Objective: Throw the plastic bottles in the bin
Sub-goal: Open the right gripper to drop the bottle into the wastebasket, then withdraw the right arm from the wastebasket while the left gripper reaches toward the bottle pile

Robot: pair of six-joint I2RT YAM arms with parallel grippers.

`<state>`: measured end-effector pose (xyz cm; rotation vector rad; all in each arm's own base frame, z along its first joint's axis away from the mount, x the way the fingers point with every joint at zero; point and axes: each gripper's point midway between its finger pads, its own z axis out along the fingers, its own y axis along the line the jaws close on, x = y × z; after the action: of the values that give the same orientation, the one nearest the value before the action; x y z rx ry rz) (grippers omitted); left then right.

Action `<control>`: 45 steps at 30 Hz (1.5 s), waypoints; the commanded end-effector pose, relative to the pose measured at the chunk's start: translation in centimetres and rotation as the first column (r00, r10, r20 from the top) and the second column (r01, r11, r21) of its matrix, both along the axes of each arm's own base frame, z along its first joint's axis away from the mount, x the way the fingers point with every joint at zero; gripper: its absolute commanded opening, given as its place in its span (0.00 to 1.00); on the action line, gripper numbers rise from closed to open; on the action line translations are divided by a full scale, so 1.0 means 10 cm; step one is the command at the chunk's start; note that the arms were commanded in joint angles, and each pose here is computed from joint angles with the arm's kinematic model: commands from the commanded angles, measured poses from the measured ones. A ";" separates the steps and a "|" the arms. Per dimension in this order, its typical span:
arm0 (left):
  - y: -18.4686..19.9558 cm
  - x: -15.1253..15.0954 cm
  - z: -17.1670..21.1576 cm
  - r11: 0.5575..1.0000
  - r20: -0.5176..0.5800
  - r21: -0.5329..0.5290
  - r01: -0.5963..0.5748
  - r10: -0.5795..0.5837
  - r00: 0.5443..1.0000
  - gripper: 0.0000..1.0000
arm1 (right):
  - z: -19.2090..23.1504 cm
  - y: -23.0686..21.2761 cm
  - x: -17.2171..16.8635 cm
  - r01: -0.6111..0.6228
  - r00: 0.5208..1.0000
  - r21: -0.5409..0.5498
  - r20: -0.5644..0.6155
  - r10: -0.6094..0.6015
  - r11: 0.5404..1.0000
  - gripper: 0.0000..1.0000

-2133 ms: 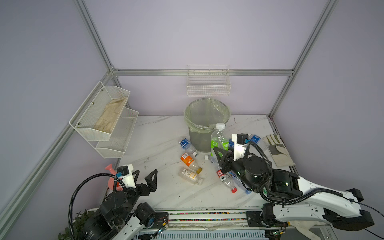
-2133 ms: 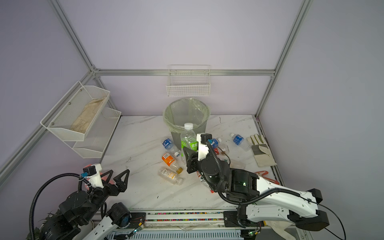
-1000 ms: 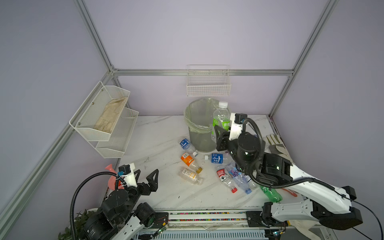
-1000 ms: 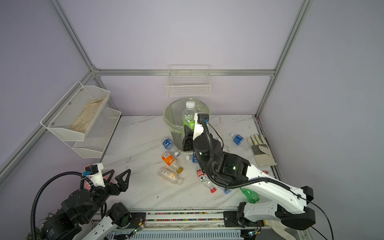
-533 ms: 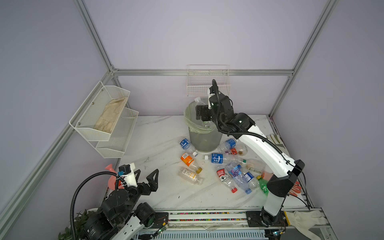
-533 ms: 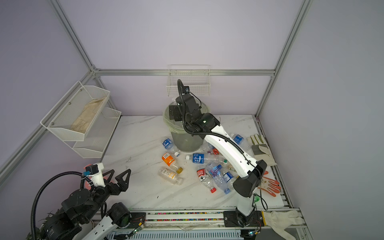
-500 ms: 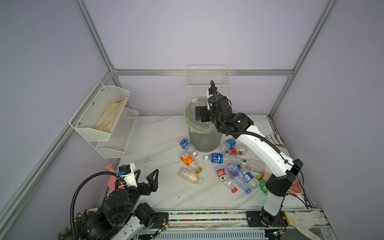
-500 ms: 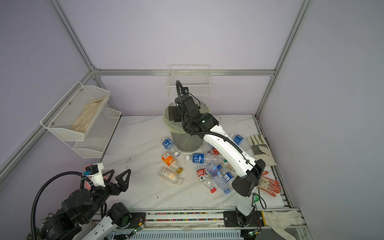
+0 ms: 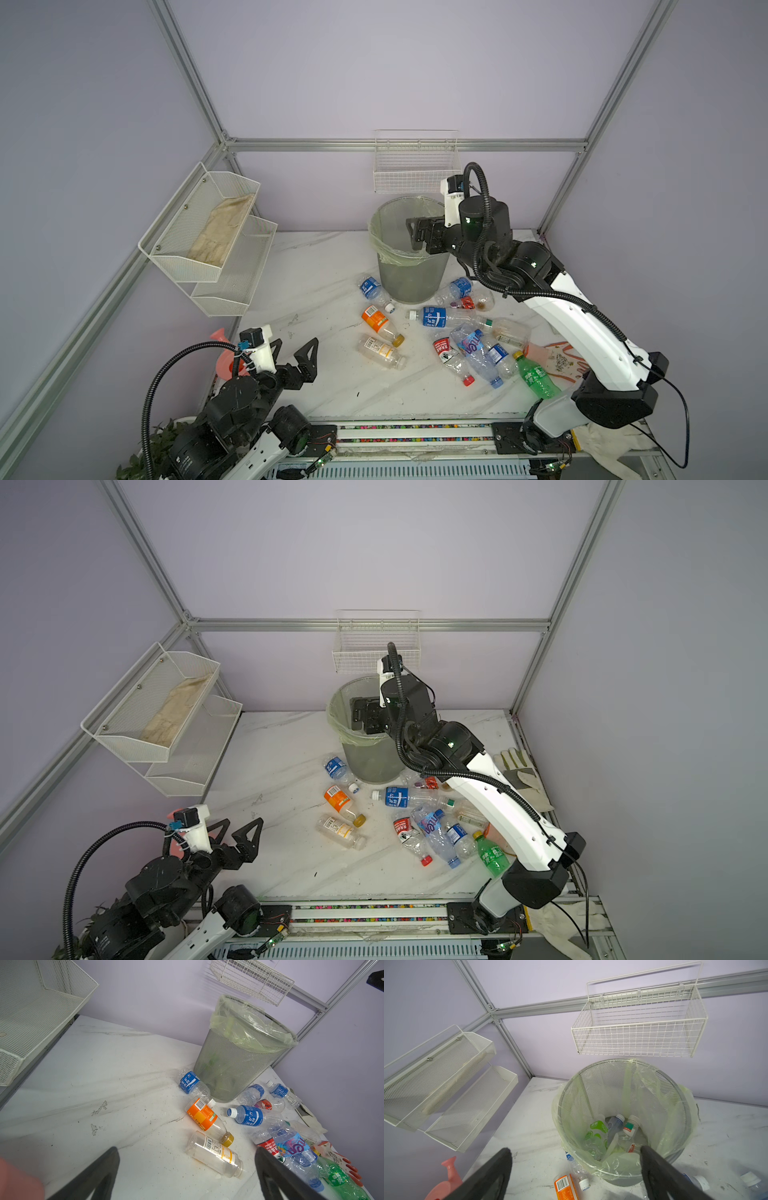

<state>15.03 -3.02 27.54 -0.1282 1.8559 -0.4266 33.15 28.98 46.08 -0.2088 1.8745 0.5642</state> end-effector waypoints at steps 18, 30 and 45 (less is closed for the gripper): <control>-0.16 0.08 0.01 0.999 -0.025 0.013 0.050 -0.050 0.998 1.00 | 0.14 0.14 -0.57 -0.280 0.959 0.319 0.047 0.279 0.906 0.97; -1.22 0.37 -0.13 0.911 -0.205 0.033 0.412 -0.397 0.895 0.98 | -0.34 -0.43 -0.68 -0.071 0.993 0.298 -0.074 0.097 0.952 0.95; -2.50 0.55 -0.02 0.677 -0.147 0.307 0.669 -0.661 0.736 1.00 | -0.49 -1.20 -0.93 0.138 0.988 0.256 -0.100 -0.116 0.957 0.94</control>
<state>19.31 -25.06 21.03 0.7591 2.1518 -0.5368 23.92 18.77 42.02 0.0627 1.8296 0.8131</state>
